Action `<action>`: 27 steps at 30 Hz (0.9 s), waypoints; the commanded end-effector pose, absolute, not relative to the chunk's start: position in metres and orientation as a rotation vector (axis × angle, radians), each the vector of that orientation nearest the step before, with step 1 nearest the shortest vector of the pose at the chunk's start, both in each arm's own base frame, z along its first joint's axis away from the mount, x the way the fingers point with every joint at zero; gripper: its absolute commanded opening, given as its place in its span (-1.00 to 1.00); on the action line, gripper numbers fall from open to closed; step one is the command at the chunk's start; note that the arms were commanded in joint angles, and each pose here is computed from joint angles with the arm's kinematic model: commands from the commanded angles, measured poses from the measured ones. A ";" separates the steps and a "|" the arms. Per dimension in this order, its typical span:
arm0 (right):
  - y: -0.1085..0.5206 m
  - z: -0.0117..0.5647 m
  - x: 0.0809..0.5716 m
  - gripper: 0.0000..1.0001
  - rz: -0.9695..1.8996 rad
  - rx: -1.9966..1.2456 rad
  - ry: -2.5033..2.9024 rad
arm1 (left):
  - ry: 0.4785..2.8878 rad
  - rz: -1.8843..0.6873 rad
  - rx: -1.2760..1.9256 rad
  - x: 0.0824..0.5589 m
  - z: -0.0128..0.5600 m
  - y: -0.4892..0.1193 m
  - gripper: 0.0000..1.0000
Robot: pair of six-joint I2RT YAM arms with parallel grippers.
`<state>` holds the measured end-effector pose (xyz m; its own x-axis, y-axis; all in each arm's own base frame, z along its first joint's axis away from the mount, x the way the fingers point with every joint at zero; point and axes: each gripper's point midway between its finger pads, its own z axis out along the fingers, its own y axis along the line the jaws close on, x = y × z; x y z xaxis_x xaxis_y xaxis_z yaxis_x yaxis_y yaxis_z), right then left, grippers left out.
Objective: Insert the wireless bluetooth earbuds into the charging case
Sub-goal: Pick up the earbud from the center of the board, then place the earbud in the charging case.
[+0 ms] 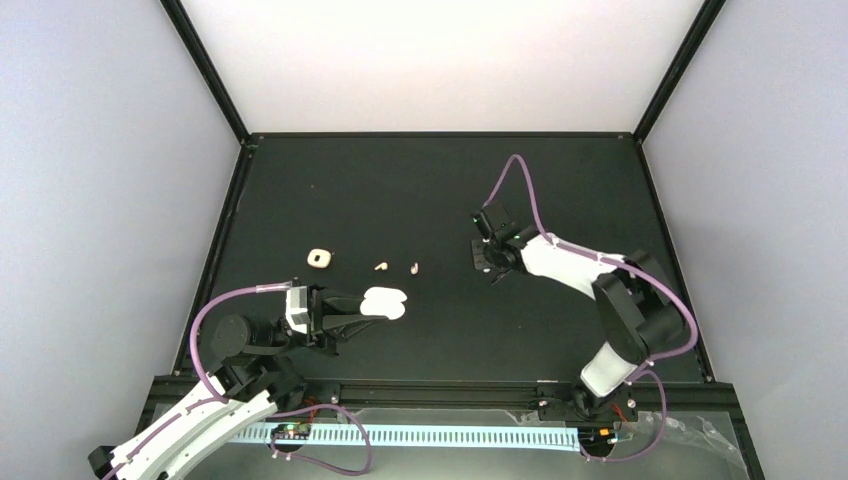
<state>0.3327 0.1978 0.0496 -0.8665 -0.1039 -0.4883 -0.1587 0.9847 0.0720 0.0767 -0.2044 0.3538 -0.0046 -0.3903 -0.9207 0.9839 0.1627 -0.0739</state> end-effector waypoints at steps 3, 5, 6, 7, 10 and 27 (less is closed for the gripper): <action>0.202 0.128 0.322 -0.98 0.329 -0.219 2.454 | 0.998 -1.268 0.756 0.075 0.361 -0.200 -0.97; 0.209 0.166 0.307 -0.98 0.446 -0.289 2.374 | 0.992 -1.264 0.753 0.075 0.363 -0.199 -0.97; 0.214 0.186 0.297 -0.98 0.512 -0.349 2.328 | 0.990 -1.261 0.752 0.075 0.364 -0.199 -0.97; 0.220 0.209 0.286 -0.98 0.579 -0.414 2.271 | 0.987 -1.260 0.750 0.075 0.365 -0.199 -0.97; 0.238 0.278 0.236 -0.98 0.812 -0.650 2.077 | 0.977 -1.256 0.746 0.076 0.368 -0.199 -0.97; 0.302 0.421 0.064 -0.98 1.132 -1.362 1.597 | 0.917 -1.334 0.889 0.068 0.383 -0.225 -0.97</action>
